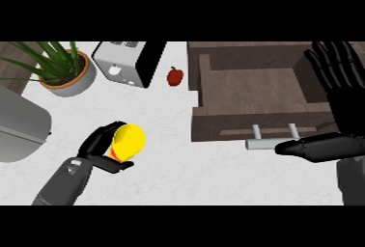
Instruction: Pick up the cup, place it into the drawer and close the drawer
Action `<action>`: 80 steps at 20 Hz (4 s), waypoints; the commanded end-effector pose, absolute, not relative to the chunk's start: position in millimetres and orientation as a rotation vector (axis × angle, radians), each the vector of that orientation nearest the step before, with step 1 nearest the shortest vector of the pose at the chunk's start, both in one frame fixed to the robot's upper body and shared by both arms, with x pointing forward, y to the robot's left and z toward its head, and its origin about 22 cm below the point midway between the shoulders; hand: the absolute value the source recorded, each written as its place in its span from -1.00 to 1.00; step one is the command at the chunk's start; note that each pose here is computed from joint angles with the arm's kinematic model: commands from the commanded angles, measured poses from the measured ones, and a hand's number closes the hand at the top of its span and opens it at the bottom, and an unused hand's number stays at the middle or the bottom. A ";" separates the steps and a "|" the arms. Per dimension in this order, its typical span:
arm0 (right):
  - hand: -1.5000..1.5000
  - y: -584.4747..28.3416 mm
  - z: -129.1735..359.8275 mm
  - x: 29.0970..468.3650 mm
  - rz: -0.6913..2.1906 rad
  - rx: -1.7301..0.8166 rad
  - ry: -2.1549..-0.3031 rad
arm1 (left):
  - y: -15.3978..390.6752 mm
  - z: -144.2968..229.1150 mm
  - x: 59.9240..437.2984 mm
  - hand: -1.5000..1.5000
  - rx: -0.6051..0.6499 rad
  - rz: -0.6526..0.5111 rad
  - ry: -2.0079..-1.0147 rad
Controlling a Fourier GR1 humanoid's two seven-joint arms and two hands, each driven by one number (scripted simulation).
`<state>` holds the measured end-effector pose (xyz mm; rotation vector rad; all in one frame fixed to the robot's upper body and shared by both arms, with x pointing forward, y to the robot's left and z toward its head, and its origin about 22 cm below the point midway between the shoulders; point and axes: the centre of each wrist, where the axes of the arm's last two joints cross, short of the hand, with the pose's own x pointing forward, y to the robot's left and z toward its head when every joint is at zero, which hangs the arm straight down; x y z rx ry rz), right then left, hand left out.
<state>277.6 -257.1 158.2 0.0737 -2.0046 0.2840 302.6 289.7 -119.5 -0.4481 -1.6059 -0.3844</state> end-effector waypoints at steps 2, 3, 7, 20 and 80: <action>-1.00 -266.6 156.6 279.2 0.277 0.057 -1.989 | 284.5 -121.9 298.7 1.00 -0.454 -0.351 -1.885; -1.00 -273.4 147.5 271.6 0.293 0.055 -1.994 | 291.7 -110.8 309.8 1.00 -0.368 -0.346 -1.931; -1.00 -259.8 161.8 272.1 0.269 0.056 -2.005 | 289.6 -123.5 296.1 1.00 -0.224 -0.137 -1.999; -1.00 -270.9 155.0 279.9 0.261 0.009 -1.960 | 251.3 -67.9 350.6 1.00 -0.166 0.082 -2.119; 1.00 -196.8 155.3 298.2 0.893 0.607 -1.802 | 39.1 123.9 435.9 -1.00 -0.267 -0.106 -1.904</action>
